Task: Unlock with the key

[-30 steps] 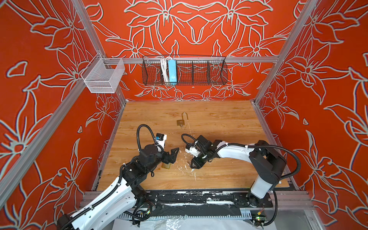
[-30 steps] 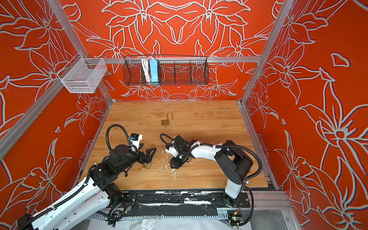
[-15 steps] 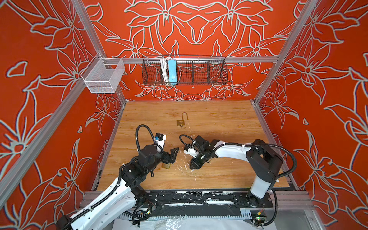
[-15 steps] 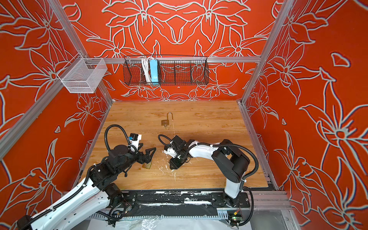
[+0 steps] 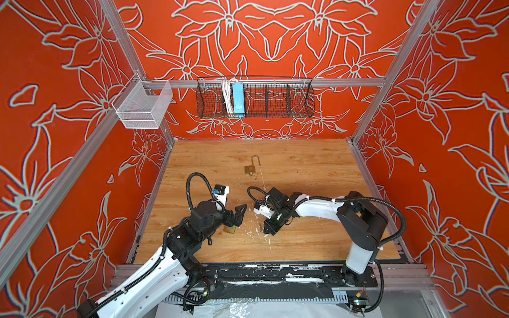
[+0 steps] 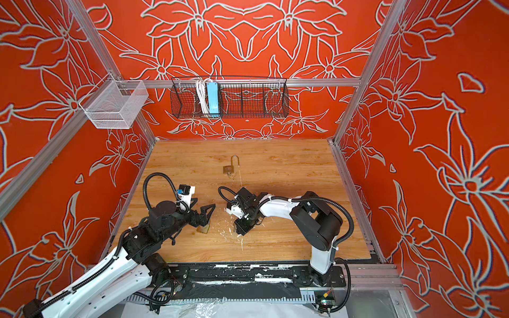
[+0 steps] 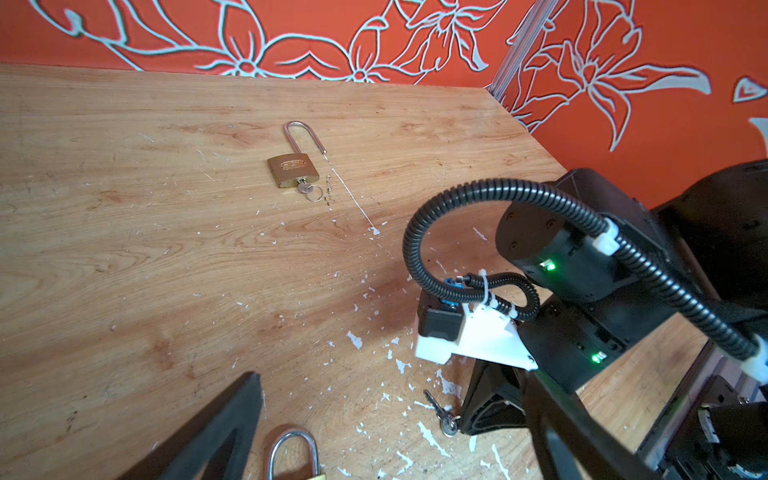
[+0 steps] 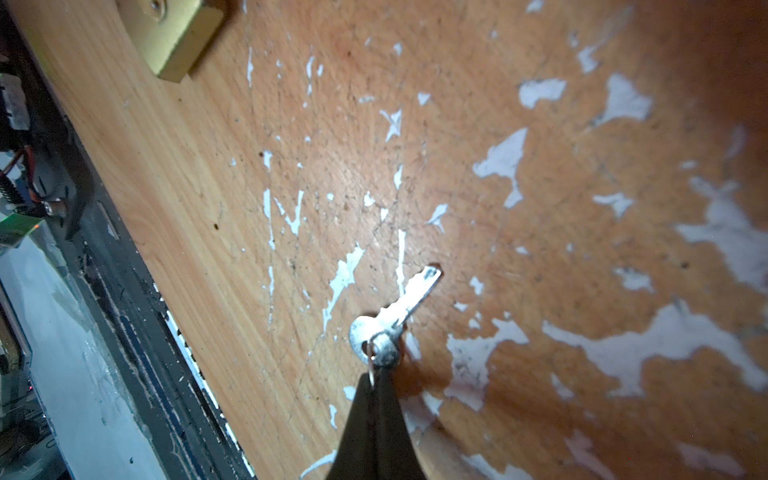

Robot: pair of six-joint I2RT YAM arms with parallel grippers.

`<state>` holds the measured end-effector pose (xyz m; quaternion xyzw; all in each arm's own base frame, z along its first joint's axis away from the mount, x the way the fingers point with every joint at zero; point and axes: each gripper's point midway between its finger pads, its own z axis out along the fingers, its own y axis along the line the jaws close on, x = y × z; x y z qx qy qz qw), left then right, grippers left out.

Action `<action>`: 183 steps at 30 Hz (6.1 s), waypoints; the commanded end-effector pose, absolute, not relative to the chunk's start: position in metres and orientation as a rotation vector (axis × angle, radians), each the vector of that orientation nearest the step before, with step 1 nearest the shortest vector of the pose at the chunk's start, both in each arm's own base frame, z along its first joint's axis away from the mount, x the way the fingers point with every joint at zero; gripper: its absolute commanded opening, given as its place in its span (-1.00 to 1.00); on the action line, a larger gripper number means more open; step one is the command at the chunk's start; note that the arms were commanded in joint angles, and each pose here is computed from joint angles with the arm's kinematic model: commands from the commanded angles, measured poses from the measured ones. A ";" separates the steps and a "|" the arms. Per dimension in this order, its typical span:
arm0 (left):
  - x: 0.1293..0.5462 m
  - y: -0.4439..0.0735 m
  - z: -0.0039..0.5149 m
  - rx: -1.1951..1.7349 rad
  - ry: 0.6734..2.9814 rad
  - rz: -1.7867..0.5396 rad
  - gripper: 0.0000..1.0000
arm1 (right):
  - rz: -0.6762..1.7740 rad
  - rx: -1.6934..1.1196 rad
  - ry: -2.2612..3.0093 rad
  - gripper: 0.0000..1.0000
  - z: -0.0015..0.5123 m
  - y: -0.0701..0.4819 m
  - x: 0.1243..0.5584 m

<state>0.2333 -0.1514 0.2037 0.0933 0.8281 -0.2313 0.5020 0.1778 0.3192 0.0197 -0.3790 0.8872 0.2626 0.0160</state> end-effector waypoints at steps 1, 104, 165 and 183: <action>0.231 -0.149 0.202 0.219 1.988 -0.551 0.95 | 0.665 -1.185 2.839 -1.00 -0.005 0.289 0.171; 0.267 -0.274 0.159 0.902 1.467 -0.348 -1.00 | 0.683 -0.825 2.114 -1.00 0.184 0.283 0.251; 0.162 -0.240 0.247 2.042 0.148 1.008 -1.00 | 1.588 -1.072 1.479 0.26 0.277 0.313 0.155; 0.159 -0.238 0.271 1.897 0.192 0.993 -1.00 | 1.664 -1.226 1.572 0.31 0.250 0.346 0.137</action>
